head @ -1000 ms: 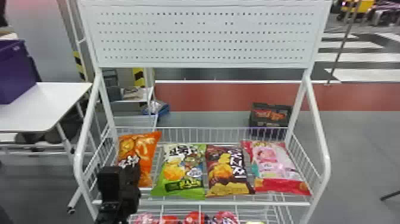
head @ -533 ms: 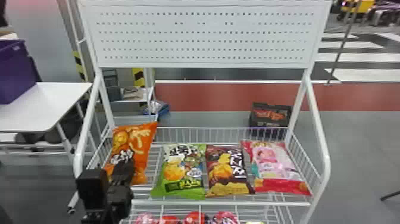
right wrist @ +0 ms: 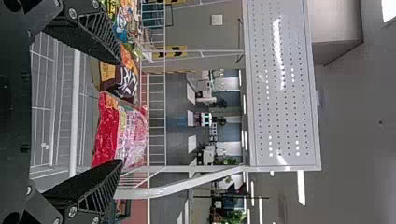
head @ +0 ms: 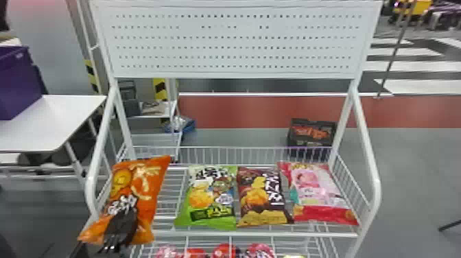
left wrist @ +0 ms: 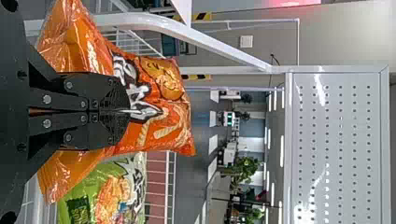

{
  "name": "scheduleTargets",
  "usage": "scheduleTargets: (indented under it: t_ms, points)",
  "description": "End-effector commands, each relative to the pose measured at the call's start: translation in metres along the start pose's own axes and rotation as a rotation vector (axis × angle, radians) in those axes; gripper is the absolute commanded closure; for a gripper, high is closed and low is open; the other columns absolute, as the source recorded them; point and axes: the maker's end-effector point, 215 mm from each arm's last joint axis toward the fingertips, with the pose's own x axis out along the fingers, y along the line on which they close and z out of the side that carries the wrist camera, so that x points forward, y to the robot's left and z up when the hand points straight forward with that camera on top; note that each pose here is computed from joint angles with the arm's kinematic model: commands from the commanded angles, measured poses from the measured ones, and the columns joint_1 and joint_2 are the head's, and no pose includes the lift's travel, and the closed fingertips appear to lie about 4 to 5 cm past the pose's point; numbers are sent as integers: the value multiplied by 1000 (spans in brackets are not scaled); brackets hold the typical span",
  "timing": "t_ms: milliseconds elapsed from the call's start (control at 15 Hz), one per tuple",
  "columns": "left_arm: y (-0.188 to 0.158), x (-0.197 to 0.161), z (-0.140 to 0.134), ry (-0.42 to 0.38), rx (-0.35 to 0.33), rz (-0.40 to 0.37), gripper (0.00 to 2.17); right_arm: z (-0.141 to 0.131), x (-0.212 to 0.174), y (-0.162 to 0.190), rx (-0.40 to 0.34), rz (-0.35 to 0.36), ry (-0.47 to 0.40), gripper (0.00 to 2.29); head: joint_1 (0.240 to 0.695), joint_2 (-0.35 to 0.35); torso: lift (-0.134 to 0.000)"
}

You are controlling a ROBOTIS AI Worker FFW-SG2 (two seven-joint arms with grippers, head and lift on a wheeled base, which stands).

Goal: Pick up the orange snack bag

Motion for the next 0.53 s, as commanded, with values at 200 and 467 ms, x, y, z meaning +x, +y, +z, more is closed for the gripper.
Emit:
scheduleTargets:
  t_ms: [200, 467]
  points:
    - [-1, -47, 5, -34, 5, -13, 1328, -1, 1, 1, 1, 3, 1, 144, 499, 0, 0]
    - [18, -80, 11, -87, -17, 6, 1328, -3, 2, 0, -2, 2, 2, 144, 499, 0, 0]
